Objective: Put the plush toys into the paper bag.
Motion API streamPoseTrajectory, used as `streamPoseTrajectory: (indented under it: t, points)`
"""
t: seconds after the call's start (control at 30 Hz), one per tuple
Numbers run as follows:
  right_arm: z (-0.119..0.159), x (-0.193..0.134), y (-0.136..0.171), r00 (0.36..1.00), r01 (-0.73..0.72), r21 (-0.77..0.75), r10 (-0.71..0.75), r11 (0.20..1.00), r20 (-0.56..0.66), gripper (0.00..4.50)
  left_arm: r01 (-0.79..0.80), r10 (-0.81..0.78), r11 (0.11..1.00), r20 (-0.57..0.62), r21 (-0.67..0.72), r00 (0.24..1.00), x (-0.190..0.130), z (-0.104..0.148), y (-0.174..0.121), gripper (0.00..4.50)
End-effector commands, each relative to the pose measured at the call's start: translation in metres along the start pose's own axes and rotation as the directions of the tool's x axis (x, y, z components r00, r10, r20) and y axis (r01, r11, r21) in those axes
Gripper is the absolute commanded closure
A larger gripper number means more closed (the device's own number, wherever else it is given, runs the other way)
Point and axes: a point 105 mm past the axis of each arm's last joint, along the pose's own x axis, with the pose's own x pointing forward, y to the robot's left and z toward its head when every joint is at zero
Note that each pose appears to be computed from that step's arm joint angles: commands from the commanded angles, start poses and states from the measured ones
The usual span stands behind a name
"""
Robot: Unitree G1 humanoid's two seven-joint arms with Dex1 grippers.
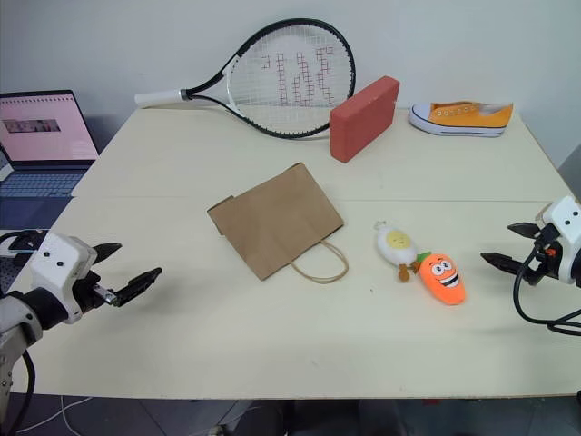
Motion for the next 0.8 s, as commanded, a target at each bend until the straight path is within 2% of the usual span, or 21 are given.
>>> streamPoseTrajectory:
  t: [0.03,0.6,0.8]
  points:
    - [0.0142,-0.0079,-0.003,0.999,0.014,-0.038,-0.012,0.999,0.034,0.0,0.008,-0.008,0.999,0.016,0.04,1.0,-0.0012,0.0052,0.002,0.13]
    - [0.0158,-0.003,-0.0025,0.999,0.015,-0.035,-0.013,0.999,0.051,0.0,0.007,-0.009,0.999,0.035,0.052,0.999,-0.0024,0.0025,0.0032,0.13]
    - [0.0225,-0.0024,-0.0031,0.996,0.014,-0.038,-0.011,0.999,0.092,0.0,-0.023,0.02,0.999,0.053,0.047,0.998,-0.004,0.0041,0.0093,0.13]
